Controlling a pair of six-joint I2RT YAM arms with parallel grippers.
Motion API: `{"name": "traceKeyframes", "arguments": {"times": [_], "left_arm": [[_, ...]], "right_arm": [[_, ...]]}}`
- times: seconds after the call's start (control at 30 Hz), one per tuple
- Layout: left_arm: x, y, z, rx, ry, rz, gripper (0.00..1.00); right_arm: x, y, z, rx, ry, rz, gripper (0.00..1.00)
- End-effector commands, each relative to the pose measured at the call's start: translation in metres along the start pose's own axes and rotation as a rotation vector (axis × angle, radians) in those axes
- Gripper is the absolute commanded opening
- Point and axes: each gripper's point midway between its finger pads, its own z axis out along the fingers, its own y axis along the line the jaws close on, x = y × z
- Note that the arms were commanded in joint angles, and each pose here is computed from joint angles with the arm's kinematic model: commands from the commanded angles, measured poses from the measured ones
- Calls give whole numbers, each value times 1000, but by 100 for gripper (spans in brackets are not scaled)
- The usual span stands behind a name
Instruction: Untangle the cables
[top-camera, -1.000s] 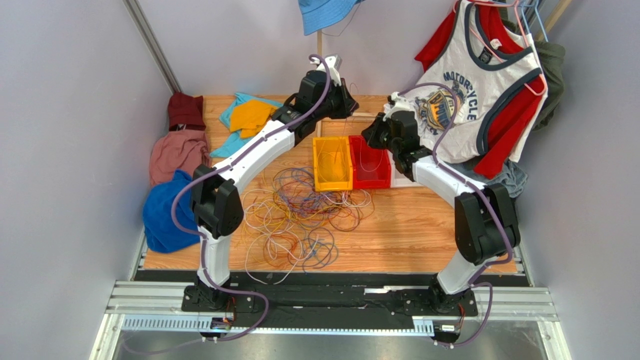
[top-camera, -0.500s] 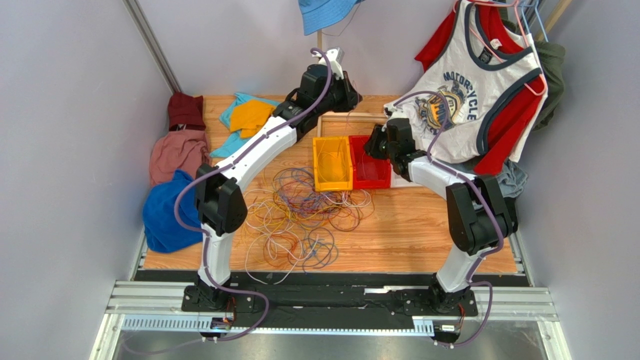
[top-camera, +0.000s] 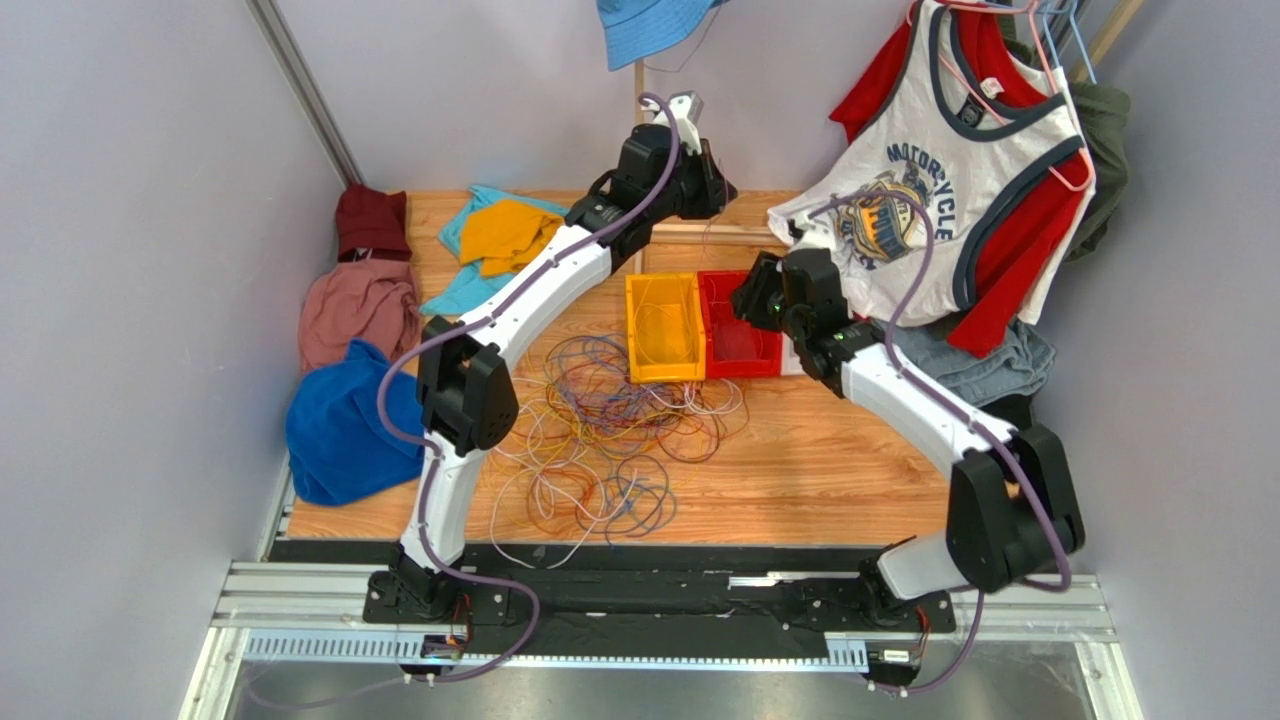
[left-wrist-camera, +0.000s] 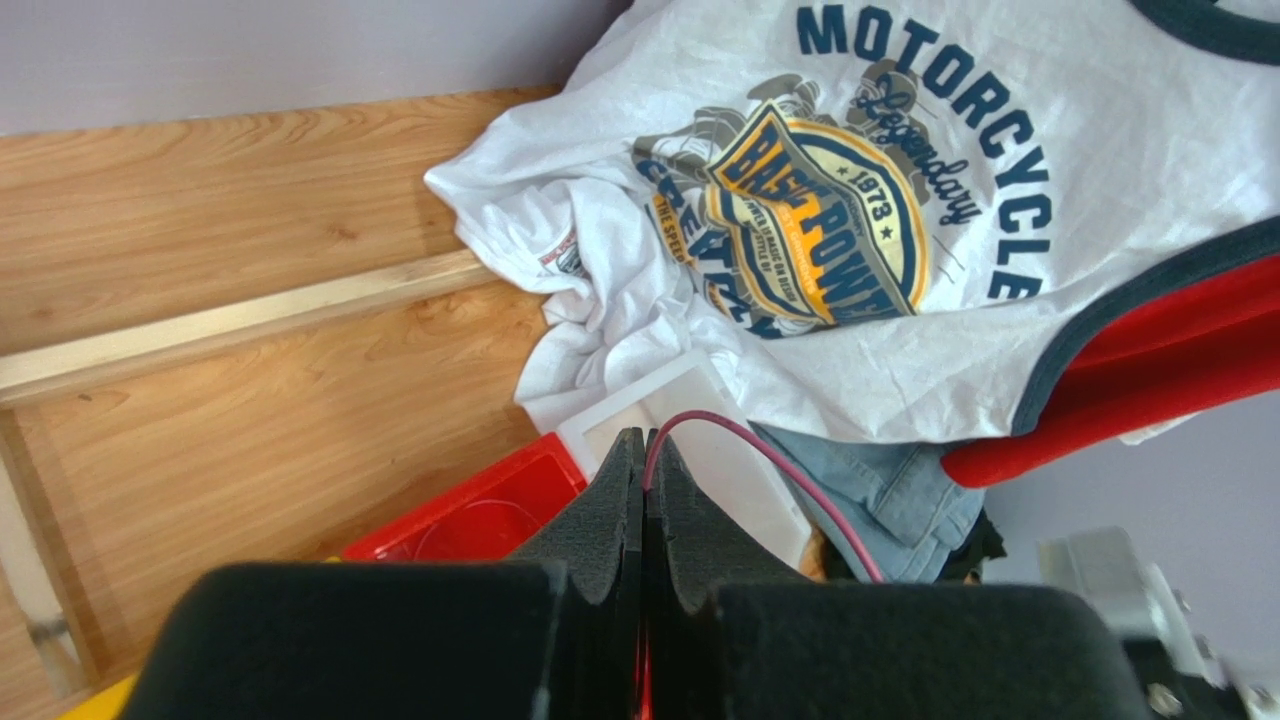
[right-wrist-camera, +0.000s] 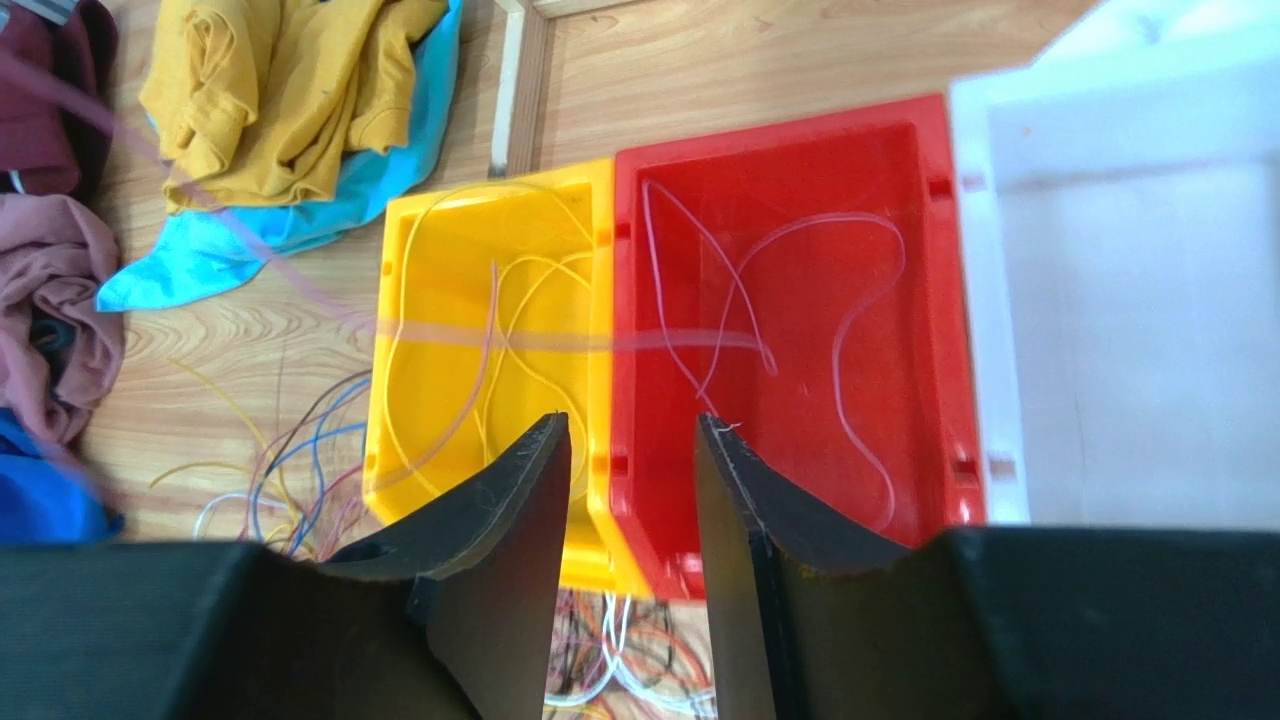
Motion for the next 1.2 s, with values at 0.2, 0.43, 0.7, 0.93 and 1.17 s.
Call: {"name": "traceKeyframes", "arguments": {"times": [0.2,0.43,0.7,0.93,1.17], "left_arm": [[-5,-41,21,192,-65,-31,0],[30,-36,56,215,-13,-81,0],[63,-12,73,130,33,-26,1],[78,-6,64,56,77,146,23],[76,2,49,-42,108,256,54]], "right_arm": [[15,-5,-96,-76,-88,138,39],[46,-22,-147,-117,-87,120,39],[43,-27,-165,-121,-115,71,39],[53,-30,-153,-111,-88,82,39],[50,-29,-149,-111,-108,91,39]]}}
